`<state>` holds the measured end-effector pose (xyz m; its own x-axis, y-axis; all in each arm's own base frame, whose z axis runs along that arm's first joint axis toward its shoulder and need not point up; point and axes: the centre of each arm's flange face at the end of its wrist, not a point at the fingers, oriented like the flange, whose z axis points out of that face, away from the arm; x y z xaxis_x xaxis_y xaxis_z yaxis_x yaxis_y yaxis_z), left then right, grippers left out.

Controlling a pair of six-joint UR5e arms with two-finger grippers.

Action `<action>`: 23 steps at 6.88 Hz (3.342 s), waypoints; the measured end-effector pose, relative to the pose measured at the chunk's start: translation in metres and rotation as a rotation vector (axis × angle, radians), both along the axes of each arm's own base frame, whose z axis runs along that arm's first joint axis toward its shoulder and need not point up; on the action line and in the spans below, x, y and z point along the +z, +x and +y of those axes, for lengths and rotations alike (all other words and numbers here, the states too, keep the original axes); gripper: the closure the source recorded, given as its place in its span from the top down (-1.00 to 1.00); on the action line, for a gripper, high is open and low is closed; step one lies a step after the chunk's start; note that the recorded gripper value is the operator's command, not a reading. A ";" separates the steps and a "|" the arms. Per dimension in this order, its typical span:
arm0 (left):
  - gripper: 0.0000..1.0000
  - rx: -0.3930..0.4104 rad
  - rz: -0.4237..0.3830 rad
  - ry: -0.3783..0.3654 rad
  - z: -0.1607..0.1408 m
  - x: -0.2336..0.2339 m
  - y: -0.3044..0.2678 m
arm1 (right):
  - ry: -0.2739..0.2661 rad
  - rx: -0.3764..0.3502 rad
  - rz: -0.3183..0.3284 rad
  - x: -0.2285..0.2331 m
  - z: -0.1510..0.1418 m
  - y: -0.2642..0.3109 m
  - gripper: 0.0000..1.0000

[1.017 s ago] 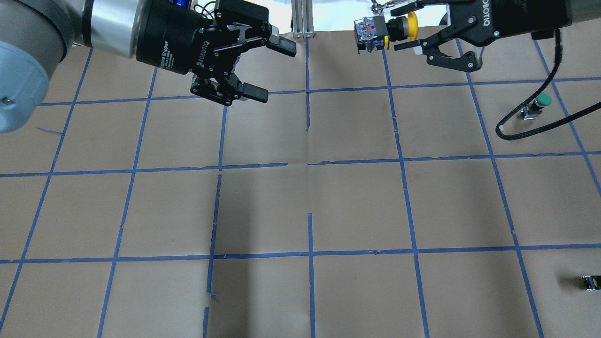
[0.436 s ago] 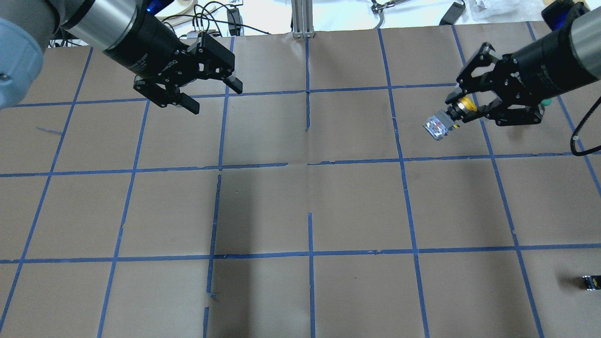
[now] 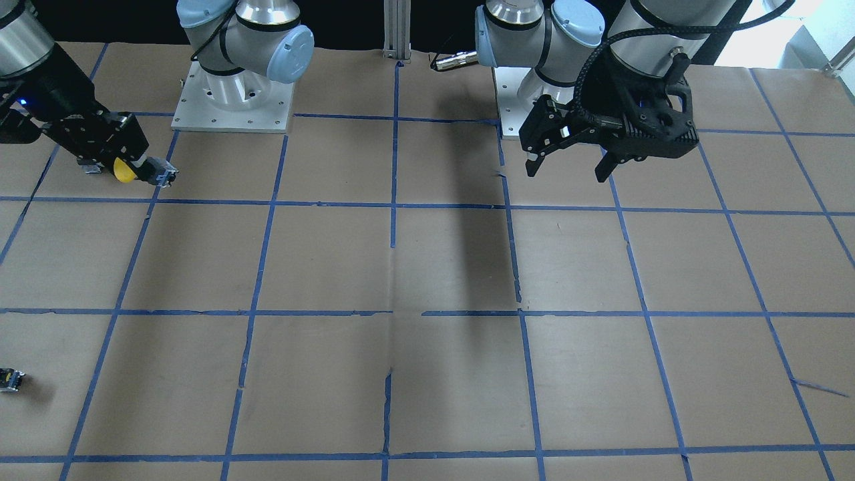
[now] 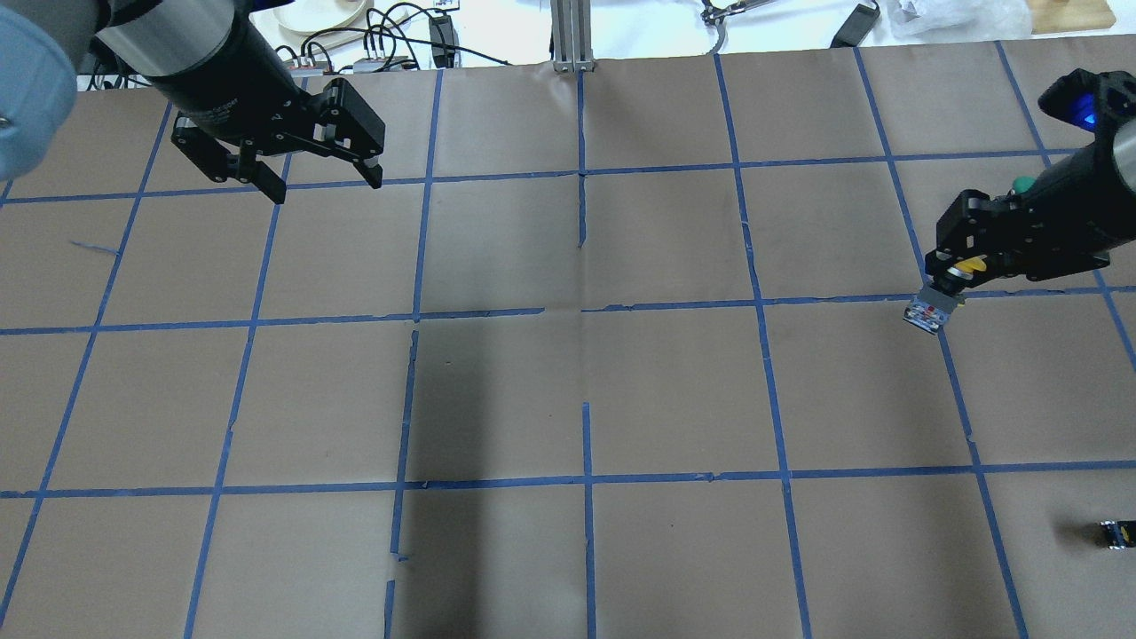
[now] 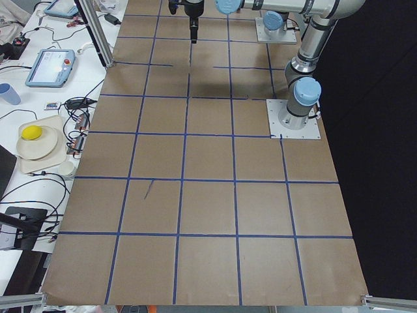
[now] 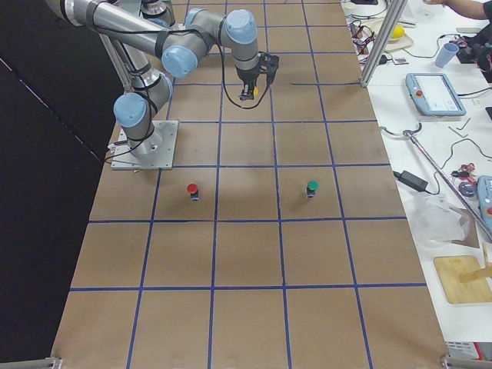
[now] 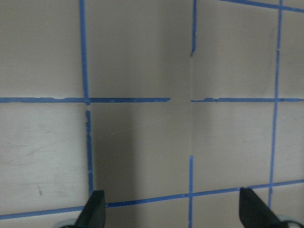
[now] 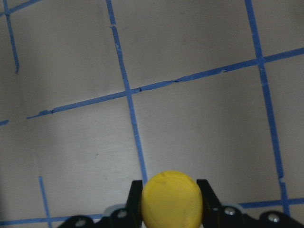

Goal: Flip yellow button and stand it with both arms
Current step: 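Set the yellow button upright on the table with the right gripper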

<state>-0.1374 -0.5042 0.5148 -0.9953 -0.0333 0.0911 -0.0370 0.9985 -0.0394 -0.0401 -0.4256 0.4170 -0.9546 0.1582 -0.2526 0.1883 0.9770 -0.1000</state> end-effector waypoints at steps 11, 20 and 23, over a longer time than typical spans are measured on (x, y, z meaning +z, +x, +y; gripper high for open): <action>1.00 0.027 -0.136 -0.014 -0.009 0.008 0.012 | -0.434 0.649 0.175 -0.164 0.037 -0.217 -0.68; 0.99 0.053 -0.078 0.038 -0.005 0.006 0.009 | -0.488 0.658 0.135 -0.211 0.040 -0.244 0.21; 0.99 0.051 -0.078 0.039 -0.002 0.011 0.009 | -0.482 0.646 0.118 -0.219 0.039 -0.245 0.99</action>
